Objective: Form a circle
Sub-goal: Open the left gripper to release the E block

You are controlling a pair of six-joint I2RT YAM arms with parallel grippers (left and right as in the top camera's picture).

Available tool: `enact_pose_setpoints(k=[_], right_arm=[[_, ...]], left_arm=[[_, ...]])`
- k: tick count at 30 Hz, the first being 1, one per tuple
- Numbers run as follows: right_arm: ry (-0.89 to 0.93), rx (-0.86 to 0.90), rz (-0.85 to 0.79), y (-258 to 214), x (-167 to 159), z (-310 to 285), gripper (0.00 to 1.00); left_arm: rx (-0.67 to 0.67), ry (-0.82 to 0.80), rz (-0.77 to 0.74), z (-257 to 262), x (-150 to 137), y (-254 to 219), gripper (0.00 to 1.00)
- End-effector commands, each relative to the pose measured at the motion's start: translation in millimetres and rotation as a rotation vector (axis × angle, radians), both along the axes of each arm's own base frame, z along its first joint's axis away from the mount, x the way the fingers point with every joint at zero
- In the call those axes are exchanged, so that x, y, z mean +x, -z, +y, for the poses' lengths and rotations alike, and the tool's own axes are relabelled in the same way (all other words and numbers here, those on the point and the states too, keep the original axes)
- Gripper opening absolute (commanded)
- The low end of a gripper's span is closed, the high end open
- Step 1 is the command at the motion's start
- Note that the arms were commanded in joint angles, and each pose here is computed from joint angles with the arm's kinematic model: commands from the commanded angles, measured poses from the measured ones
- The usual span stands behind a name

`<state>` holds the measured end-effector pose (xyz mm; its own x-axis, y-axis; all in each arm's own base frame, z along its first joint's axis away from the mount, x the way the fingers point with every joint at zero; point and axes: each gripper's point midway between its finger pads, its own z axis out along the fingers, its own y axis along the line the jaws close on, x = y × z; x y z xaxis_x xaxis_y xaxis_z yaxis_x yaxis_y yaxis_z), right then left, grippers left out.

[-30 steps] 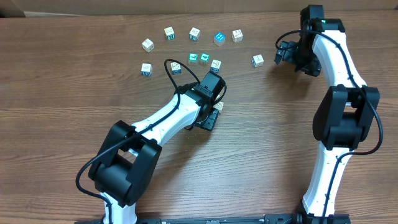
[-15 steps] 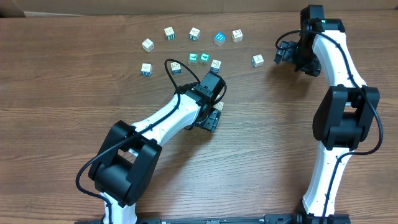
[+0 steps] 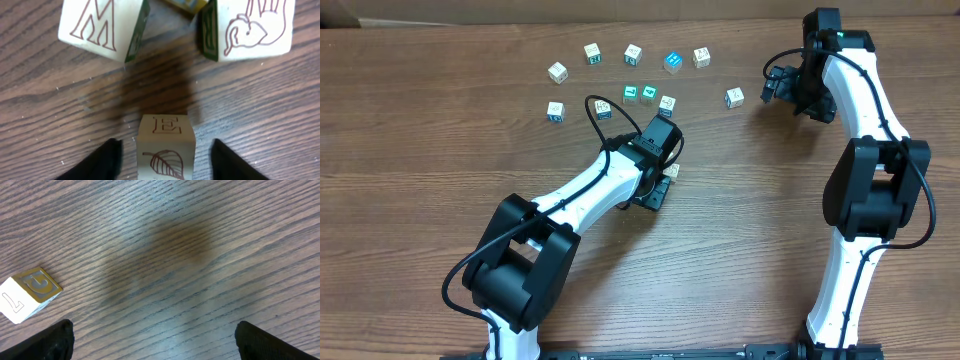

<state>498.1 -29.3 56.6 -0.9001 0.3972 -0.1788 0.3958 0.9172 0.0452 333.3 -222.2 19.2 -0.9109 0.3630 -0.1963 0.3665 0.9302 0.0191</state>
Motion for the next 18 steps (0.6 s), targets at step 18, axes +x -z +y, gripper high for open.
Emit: enact_pose_setpoints(k=[18], right_arm=[[0.005, -0.004, -0.049, -18.5, 7.0, -0.8, 1.0]], left_arm=[[0.003, 0.125, -0.052, -8.6, 9.5, 1.1, 0.24]])
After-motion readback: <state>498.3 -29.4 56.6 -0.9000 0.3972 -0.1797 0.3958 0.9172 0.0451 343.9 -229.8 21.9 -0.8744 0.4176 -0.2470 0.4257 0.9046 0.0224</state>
